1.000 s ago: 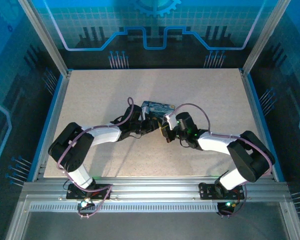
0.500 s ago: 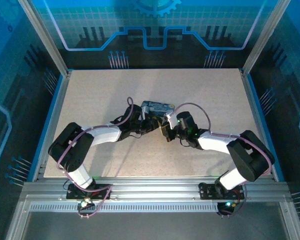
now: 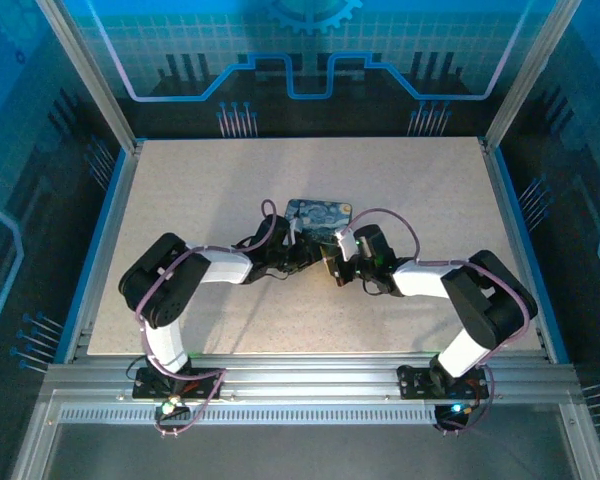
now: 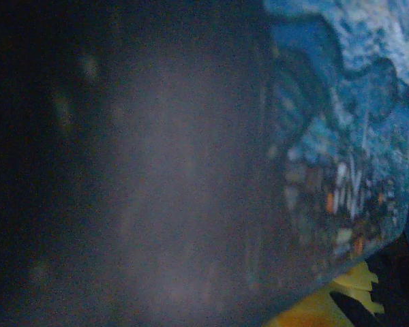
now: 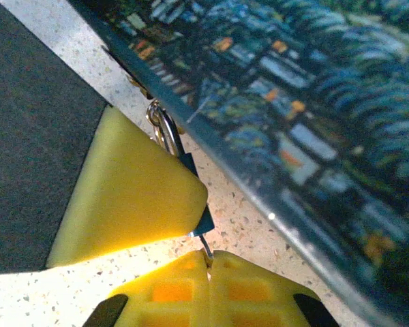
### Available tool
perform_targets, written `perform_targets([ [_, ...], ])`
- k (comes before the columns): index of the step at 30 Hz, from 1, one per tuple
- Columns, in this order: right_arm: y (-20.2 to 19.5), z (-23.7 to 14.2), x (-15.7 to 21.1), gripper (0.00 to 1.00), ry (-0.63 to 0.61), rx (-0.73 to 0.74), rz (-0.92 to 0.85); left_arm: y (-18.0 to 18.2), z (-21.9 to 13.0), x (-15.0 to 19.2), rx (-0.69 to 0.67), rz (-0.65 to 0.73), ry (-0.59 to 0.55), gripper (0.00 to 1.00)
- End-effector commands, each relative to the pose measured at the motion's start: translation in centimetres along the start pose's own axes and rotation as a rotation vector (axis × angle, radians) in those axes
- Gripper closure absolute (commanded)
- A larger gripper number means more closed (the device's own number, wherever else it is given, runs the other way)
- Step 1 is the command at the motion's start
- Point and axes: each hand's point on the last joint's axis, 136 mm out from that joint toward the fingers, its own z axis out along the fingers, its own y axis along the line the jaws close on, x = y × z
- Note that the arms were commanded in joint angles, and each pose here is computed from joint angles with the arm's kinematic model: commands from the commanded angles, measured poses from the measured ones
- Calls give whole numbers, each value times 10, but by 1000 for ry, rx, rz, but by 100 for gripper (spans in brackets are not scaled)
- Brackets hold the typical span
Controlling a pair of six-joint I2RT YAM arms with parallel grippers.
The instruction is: Unlock the padlock with the key
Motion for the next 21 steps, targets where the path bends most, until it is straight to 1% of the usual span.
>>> perform_targets([
  [1,9,1,-34,100,-122,-59,-35,8,10,26,-4,-41,102,76],
  [5,7,5,-28,100,-105,-59,-24,10,8,26,-12,-38,95,69],
  [9,4,9,-20,100,-78,-54,-13,9,0,23,-23,-23,77,59],
  [11,3,10,-18,100,-68,-50,-6,8,-4,20,-25,-22,64,55],
  [21,7,12,-16,100,-33,-74,22,7,-38,9,-23,-27,-17,39],
])
